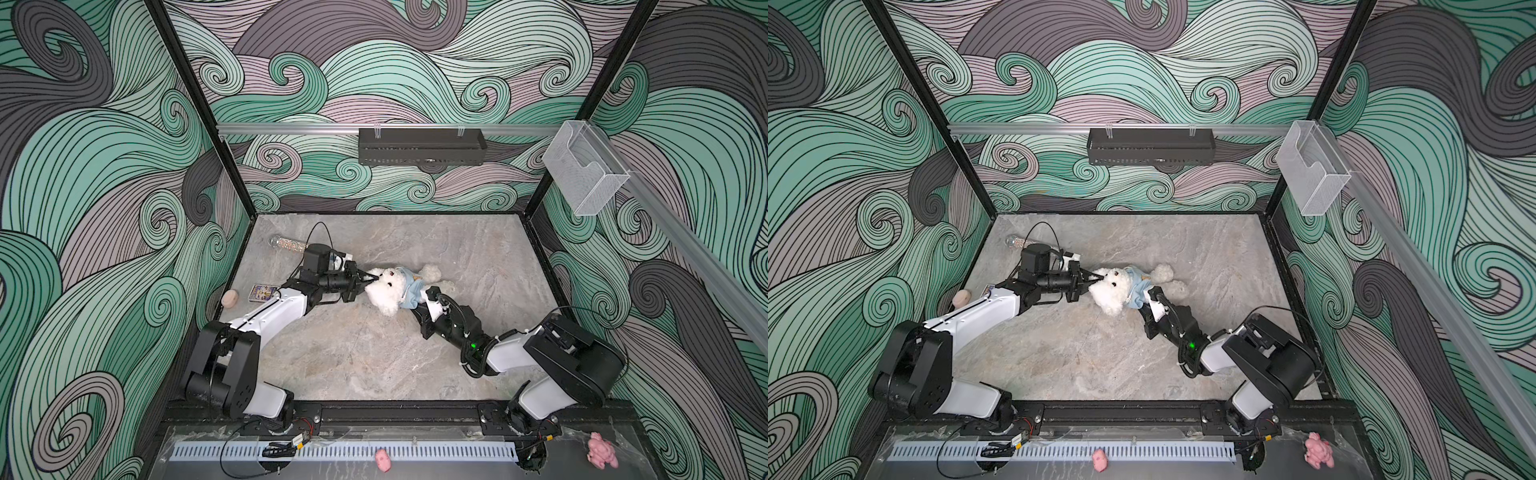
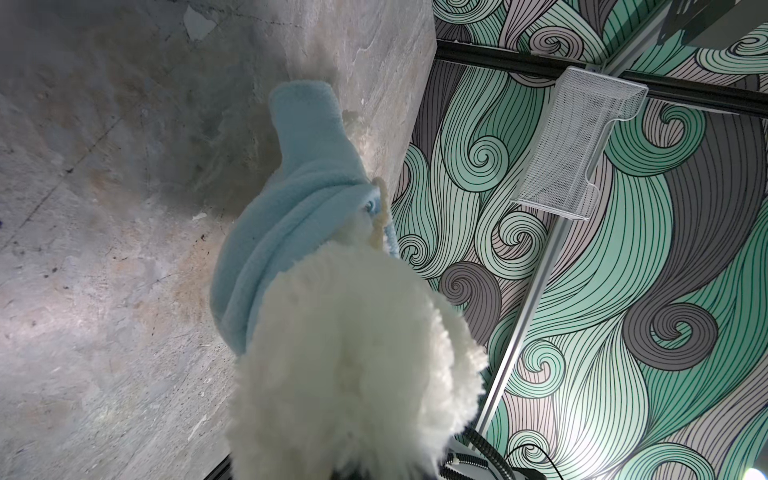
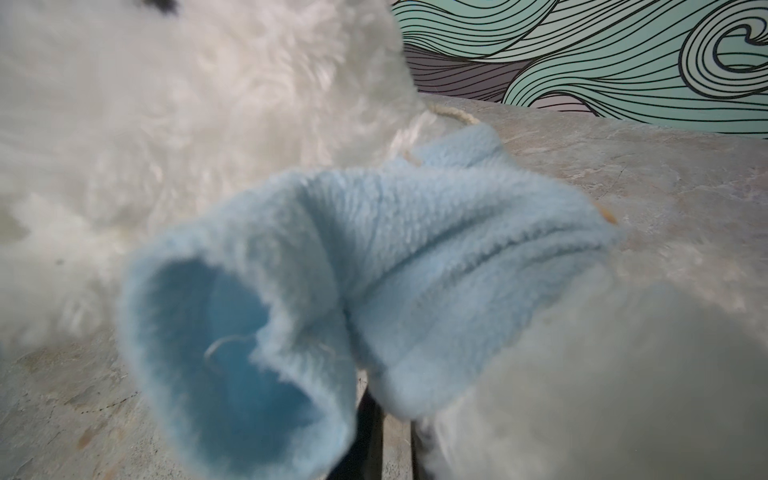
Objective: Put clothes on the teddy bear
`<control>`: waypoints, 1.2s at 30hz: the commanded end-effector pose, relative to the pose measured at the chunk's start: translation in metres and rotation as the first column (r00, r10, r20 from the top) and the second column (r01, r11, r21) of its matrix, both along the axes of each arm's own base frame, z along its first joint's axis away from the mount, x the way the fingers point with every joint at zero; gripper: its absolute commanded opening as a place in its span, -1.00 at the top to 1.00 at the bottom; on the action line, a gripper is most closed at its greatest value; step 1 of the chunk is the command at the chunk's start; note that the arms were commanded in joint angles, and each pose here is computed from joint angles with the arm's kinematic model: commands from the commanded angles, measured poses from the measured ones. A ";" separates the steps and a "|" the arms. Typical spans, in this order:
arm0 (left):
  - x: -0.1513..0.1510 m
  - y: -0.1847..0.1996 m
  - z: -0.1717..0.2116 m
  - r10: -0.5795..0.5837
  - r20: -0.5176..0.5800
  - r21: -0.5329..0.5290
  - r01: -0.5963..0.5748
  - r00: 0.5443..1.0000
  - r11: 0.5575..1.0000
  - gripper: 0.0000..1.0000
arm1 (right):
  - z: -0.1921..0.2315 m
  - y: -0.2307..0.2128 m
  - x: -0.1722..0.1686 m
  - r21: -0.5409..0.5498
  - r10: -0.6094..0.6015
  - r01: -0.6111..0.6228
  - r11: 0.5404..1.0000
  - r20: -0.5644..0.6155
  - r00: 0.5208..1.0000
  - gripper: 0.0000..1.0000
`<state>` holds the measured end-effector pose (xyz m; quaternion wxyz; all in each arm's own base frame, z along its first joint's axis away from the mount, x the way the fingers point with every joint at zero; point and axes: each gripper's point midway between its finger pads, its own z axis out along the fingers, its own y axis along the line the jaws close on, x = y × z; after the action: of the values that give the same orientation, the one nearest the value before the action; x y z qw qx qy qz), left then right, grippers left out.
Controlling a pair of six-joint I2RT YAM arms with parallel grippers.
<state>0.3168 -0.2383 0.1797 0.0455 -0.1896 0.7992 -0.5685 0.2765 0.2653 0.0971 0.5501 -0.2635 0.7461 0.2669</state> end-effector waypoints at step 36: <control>-0.024 0.045 -0.098 -0.600 0.066 0.997 -0.036 0.798 0.063 1.00 | 0.086 -0.116 0.007 0.369 -0.313 0.455 0.811 -0.384 0.869 1.00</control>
<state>0.2981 -0.2574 0.1131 0.2658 0.1647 0.9424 -0.1187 0.2687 0.1654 0.1513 0.4892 0.0127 0.8045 0.3366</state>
